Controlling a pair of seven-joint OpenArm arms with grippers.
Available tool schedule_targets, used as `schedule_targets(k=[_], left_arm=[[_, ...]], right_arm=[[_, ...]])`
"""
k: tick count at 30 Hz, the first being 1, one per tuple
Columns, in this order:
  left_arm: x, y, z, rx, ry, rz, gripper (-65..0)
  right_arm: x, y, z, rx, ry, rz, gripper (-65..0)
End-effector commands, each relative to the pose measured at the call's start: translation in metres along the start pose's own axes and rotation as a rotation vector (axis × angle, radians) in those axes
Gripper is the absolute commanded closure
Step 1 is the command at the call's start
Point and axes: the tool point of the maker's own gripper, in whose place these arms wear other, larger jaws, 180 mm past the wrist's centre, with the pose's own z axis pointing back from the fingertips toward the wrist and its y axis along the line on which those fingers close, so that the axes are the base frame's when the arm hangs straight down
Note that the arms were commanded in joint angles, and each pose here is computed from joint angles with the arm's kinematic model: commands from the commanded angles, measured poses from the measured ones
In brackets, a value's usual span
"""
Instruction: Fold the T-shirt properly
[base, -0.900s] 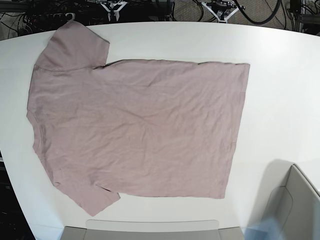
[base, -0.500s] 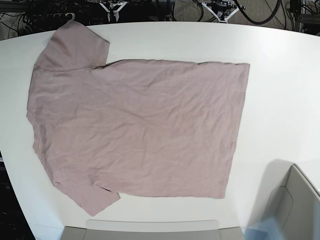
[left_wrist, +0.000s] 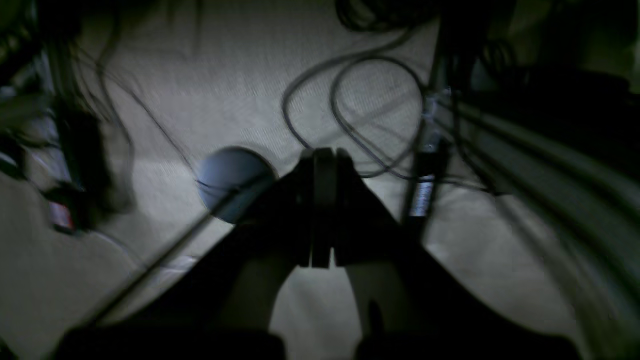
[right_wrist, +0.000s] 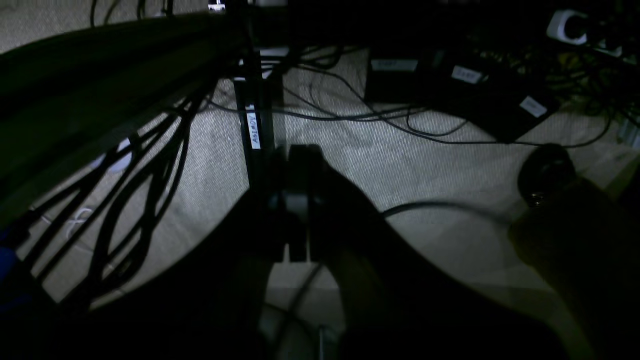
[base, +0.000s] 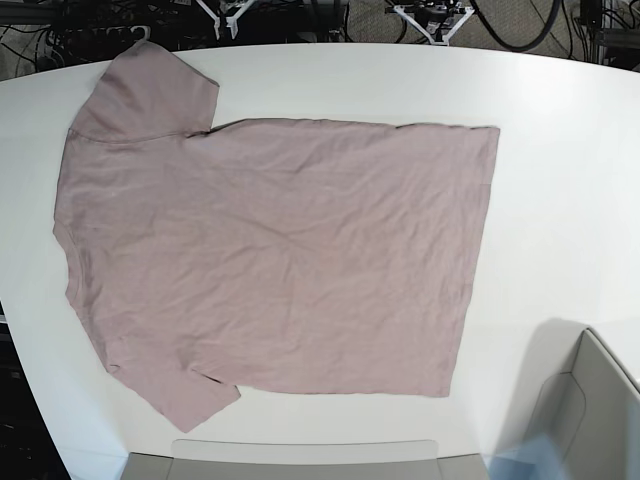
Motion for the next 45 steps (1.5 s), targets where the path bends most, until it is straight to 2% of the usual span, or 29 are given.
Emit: schedule_targets(k=[1,7,13,20,25,29,35,38,41,45], left_arm=[[-0.006,0.004,0.005,0.005,-0.005,0.014,-0.1],[-0.019,0.033,0.026,0.032,-0.041,0.021,-0.1],[-0.002,0.051,0.059,0.035,-0.155,0.021,-0.1],[0.005,0.061,0.102,0.025,-0.242,-0.021,-0.1],[0.018,0.09,0.126,0.087,-0.289,0.003,-0.1],[0.049,0.117,0.144,0.151,-0.317,0.037,-0.1],[0.104,0.146,0.179,0.223,-0.438,0.069,-0.1],[0.136,0.155,0.197,0.25,-0.532,0.082,-0.1],[0.173,0.157,0.213,0.261,-0.628,0.099,-0.1],[0.216,0.146,0.231,0.232,-0.682,0.131,-0.1]], right_arm=[[-0.017,0.001,0.004,0.004,0.015,0.004,-0.1],[-0.04,-0.005,0.029,0.007,-0.037,0.028,-0.1],[-0.049,-0.002,0.067,0.027,-0.119,0.052,-0.1],[-0.043,-0.008,0.127,0.043,-0.227,0.122,-0.1],[-0.034,-0.002,0.172,0.066,-0.294,0.163,-0.1],[-0.006,0.008,0.201,0.089,-0.386,0.181,-0.1],[0.081,0.012,0.262,0.065,-0.654,0.193,-0.1],[0.123,0.011,0.297,0.043,-0.796,0.213,-0.1],[0.15,0.012,0.307,0.037,-0.879,0.221,-0.1],[0.177,0.017,0.313,0.04,-0.963,0.205,-0.1]])
